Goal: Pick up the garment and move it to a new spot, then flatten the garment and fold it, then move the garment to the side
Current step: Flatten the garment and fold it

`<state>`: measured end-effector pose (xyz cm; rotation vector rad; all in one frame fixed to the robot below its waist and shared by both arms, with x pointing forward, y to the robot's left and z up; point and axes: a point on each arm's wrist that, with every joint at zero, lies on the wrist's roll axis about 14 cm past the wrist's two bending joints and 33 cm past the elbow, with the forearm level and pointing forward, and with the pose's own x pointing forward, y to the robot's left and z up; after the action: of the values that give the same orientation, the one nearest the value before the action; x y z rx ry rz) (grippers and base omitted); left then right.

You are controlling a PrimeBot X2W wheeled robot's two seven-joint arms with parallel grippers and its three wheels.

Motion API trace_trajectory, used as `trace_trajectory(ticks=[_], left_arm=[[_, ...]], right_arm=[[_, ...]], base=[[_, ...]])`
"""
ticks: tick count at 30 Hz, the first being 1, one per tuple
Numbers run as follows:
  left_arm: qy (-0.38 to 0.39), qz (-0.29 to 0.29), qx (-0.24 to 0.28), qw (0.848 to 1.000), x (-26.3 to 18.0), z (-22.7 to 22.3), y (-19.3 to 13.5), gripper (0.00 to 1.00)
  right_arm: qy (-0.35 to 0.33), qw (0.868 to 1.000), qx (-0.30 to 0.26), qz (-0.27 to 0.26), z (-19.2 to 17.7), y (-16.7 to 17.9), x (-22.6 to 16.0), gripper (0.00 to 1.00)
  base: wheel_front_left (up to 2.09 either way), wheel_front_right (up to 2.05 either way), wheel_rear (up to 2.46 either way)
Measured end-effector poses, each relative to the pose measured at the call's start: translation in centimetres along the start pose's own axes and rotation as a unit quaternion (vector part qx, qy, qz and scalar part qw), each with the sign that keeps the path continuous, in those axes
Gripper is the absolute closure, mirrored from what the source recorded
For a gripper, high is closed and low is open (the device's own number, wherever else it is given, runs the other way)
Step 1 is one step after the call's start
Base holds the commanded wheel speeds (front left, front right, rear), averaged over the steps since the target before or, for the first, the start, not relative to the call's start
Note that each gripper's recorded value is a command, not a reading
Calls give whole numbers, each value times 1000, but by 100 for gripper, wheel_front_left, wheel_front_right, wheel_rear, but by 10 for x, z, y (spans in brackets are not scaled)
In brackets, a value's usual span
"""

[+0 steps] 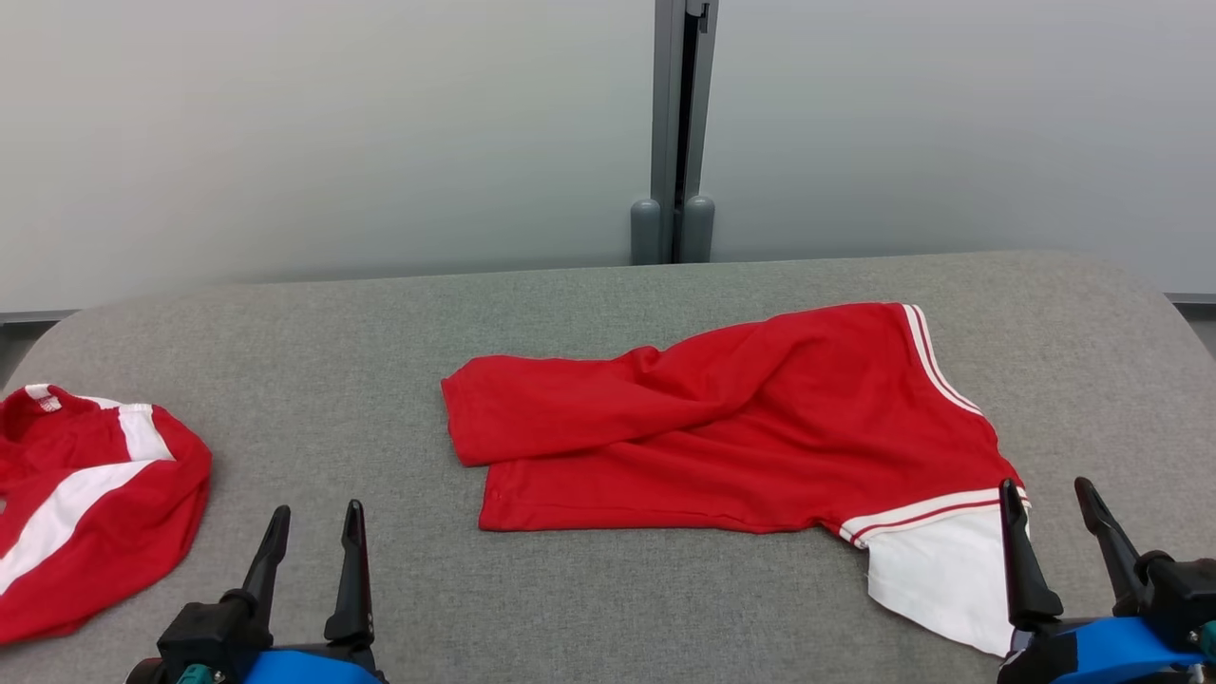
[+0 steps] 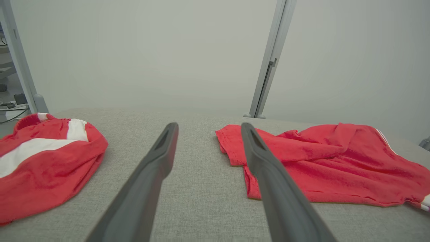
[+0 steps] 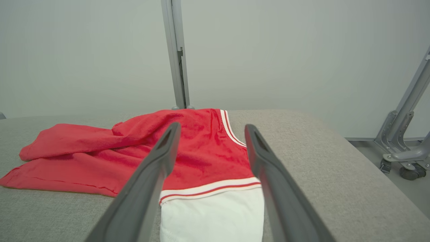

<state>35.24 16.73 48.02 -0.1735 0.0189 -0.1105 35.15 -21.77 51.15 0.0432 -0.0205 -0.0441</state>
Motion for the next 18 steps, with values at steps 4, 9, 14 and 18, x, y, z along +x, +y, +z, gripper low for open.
trace_trajectory(ticks=[4,9,14,18], left_arm=[[12,11,6,1000,-6,-8,6,0],[22,23,10,999,-9,-14,10,0],[25,29,12,999,-10,-16,12,0],[27,28,11,999,-9,-17,11,0]], right_arm=[[6,1000,1,3,-3,2,1,0],[10,1000,3,4,-5,3,2,0],[13,1000,2,7,-7,5,4,0],[14,1000,2,8,-7,5,5,0]], base=[[0,0,0],[0,0,0],[0,0,0],[0,0,0]])
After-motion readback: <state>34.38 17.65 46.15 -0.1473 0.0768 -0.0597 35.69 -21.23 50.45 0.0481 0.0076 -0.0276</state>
